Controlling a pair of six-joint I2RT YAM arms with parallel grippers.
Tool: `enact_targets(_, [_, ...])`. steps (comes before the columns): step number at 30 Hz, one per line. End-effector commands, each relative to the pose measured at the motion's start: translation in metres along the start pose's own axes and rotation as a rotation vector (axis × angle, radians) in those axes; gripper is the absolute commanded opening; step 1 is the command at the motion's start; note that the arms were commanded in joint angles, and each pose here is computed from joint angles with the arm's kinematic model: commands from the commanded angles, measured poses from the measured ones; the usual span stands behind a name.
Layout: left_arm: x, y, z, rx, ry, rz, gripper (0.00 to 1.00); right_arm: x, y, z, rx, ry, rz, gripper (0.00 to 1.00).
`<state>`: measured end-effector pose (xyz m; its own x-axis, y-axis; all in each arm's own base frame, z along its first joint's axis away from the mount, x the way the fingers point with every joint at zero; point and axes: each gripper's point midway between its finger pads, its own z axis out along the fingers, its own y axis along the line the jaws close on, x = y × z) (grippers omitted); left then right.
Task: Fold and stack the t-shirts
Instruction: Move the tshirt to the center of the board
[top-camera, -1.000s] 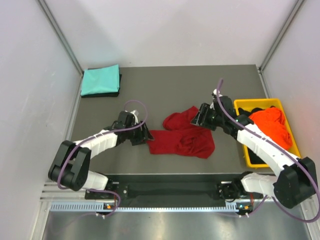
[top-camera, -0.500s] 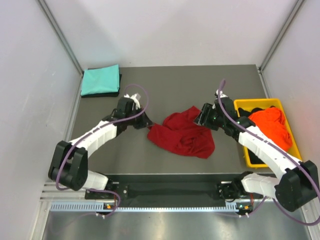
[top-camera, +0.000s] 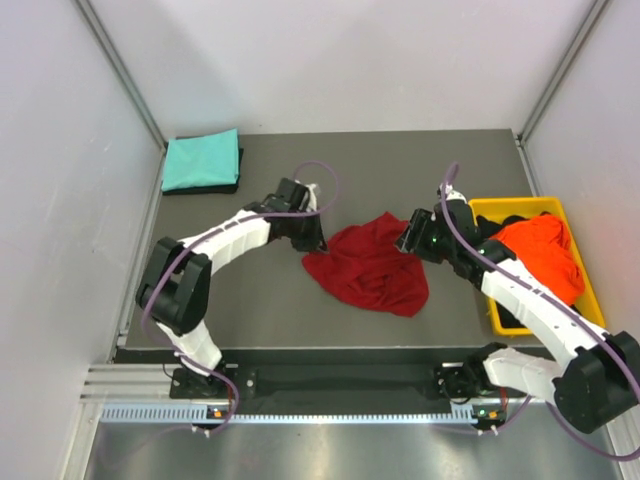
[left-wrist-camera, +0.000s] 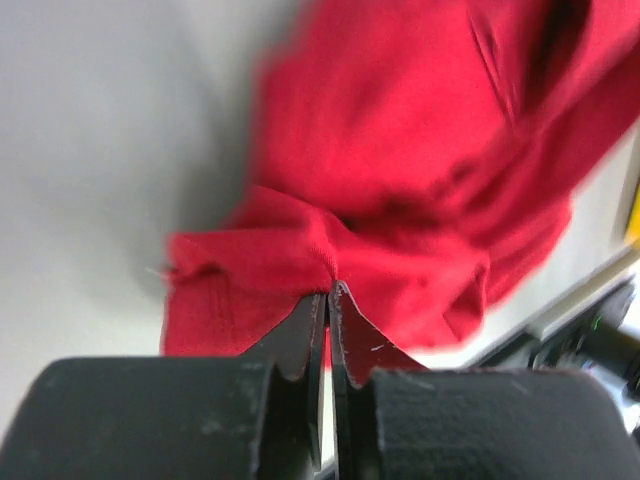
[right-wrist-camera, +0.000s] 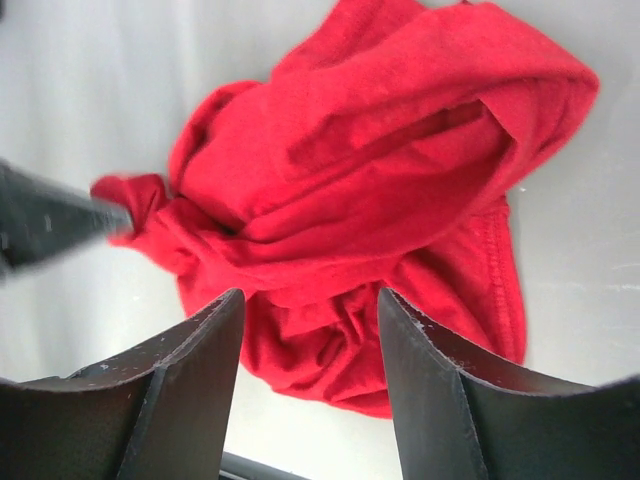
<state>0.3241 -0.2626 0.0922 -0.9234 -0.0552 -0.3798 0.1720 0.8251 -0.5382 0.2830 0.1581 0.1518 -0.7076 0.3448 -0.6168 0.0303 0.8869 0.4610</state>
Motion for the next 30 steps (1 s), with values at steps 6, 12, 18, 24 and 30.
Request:
enact_targets(6, [0.032, -0.038, -0.023, -0.038, 0.026, 0.158, 0.27, 0.03, 0.027, 0.03, -0.219, 0.09, -0.011, 0.47])
enact_targets(12, [0.029, -0.007, -0.038, -0.193, 0.003, 0.192, 0.46, 0.054, 0.057, 0.057, -0.295, 0.174, -0.046, 0.43])
enact_targets(18, [0.03, 0.019, -0.062, -0.247, -0.048, 0.163, 0.49, 0.075, 0.039, 0.079, -0.216, 0.234, -0.04, 0.43])
enact_targets(24, [0.036, 0.05, -0.066, -0.174, -0.063, 0.004, 0.5, 0.083, -0.006, 0.096, -0.008, 0.238, -0.06, 0.24])
enact_targets(30, [0.042, 0.064, -0.059, -0.124, -0.06, -0.062, 0.52, 0.079, -0.066, 0.08, 0.217, 0.209, -0.096, 0.09])
